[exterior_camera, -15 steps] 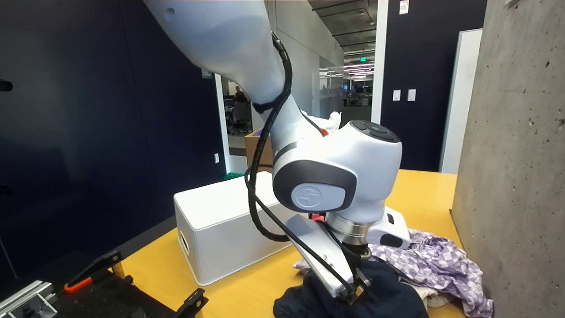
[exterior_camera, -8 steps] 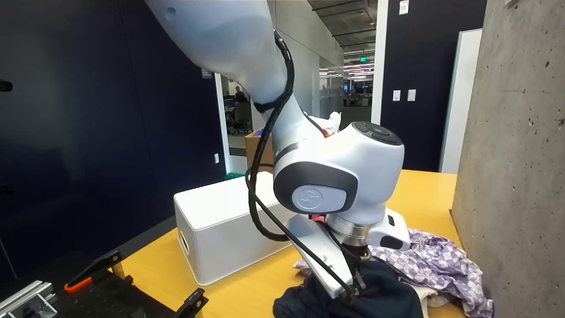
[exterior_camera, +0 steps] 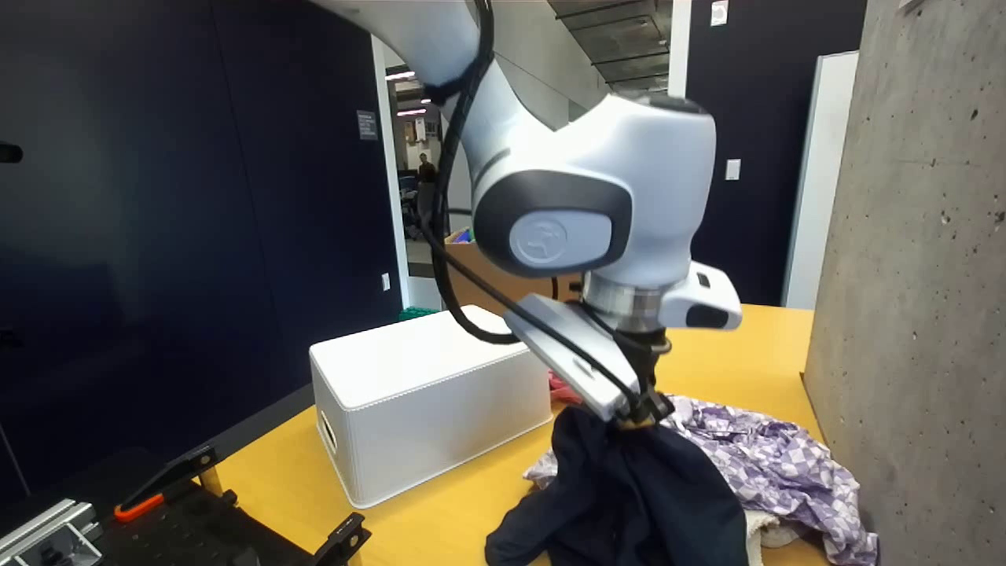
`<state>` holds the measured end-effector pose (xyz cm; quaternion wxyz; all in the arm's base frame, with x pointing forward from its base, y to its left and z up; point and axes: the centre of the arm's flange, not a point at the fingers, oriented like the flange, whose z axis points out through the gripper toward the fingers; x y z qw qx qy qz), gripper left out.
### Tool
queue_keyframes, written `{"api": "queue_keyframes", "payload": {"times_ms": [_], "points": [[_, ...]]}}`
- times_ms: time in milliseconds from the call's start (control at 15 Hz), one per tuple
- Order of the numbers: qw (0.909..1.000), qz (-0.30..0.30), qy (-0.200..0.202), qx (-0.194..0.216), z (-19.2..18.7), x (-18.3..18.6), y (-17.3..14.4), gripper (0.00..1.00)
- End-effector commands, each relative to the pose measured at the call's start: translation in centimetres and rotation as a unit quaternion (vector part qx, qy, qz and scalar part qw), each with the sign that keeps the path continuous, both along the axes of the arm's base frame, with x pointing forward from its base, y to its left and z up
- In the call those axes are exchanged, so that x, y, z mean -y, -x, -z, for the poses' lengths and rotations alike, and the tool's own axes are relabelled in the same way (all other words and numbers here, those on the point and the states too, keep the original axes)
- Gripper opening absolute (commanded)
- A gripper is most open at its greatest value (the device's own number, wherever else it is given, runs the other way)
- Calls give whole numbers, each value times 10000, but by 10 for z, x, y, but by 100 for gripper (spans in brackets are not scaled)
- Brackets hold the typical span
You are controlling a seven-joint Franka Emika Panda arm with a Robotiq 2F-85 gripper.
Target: Remove the purple clothing from the top of the container then put the dark blue shirt on top of the container.
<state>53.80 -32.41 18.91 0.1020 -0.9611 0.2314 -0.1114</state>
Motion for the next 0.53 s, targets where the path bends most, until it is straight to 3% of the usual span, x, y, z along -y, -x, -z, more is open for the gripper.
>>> {"api": "queue_keyframes", "payload": {"times_ms": [0, 200, 467], "points": [[9990, -3, 341, 286, -83, -18, 0, 3], [9972, -39, 606, 428, -124, -34, -19, 3], [9939, -335, 914, 525, -165, -96, -62, 3]]}}
